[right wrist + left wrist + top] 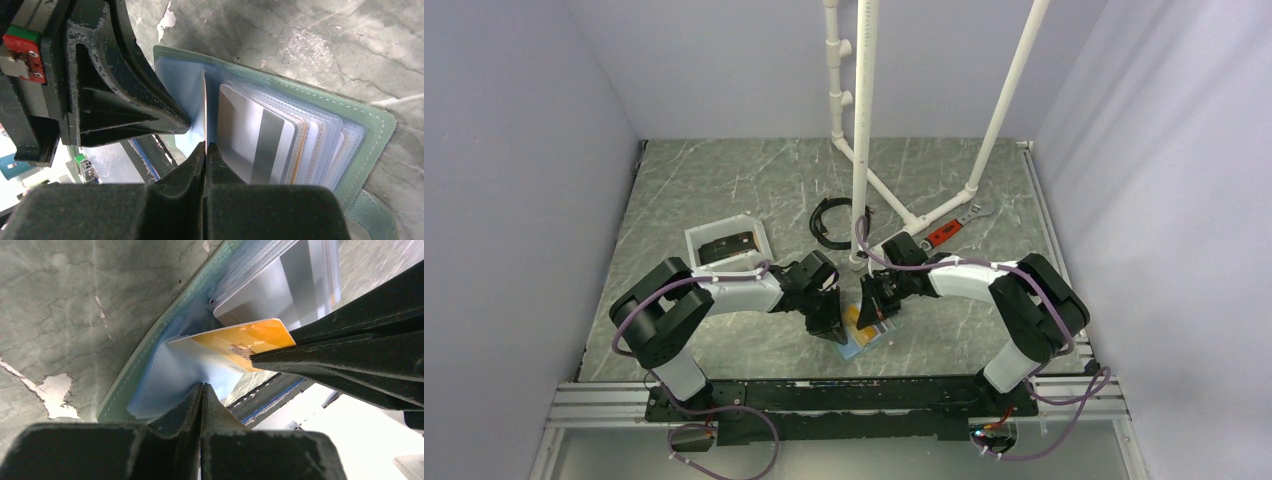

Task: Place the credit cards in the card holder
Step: Insert the credit card into the card holder.

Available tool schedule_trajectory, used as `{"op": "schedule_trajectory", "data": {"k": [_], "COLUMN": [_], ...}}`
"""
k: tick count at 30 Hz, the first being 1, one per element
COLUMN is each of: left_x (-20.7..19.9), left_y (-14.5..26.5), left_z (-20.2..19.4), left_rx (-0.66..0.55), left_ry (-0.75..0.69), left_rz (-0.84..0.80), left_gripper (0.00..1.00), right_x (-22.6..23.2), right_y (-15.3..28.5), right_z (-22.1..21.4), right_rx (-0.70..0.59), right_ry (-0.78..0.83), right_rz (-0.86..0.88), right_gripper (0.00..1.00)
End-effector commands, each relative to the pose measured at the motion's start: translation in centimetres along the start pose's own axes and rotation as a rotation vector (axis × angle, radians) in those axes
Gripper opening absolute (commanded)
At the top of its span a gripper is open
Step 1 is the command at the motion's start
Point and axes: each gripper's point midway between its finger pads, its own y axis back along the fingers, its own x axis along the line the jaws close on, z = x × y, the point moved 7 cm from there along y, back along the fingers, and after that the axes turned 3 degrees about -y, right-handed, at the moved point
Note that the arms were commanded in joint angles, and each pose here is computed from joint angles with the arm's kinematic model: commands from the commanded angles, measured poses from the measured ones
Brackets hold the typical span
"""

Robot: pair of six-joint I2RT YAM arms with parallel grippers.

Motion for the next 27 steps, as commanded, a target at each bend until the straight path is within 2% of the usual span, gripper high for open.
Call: {"op": "schedule_trajectory", "data": {"k": [1,8,9,11,14,17,22,27], "left_x": [3.0,2.7,2.5,1.7,0.5,0.0,1.4,2.8], "left_y": [-0.4,-0.2,0.1,0.8,2.5,3.8,3.4,1.3], "left_z": [-1.5,-1.5,-1.5,-1.3,-1.1,-1.1,-2.1,-2.3], "left_rx": [0.024,0.019,0.014,-0.015,-0.072,-0.115,-0.115,-0.077], "left_ry": [0.011,0.004,0.002,-0.008,-0.021,-0.016,0.031,0.038], "left_rz": [0.154,0.149,0.139,0.104,0.055,0.038,0.047,0.074], "left_gripper": [0.07,0.08,0.09,0.13,0.25,0.32,0.30,0.22], "right_x": [-0.2,-0.7,-0.8,-1.0,-1.4,-1.4,-0.2,0.6], "right_y": [-1.0,-1.3,-1.2,-0.9,-0.3,0.3,1.7,2.4], "right_z": [0.7,0.0,-0.3,-0.8,-0.9,-0.9,-0.4,0.5], "right_rx": [-0.051,-0.045,-0.044,-0.044,-0.038,-0.001,-0.046,-0.069], "right_ry": [0.052,0.034,0.028,0.014,0.020,0.009,0.022,0.037], "right_rz": [0.043,0.062,0.060,0.025,-0.050,-0.108,-0.118,-0.129], "right_gripper": [0.00,0.00,0.03,0.16,0.28,0.33,0.43,0.45]}}
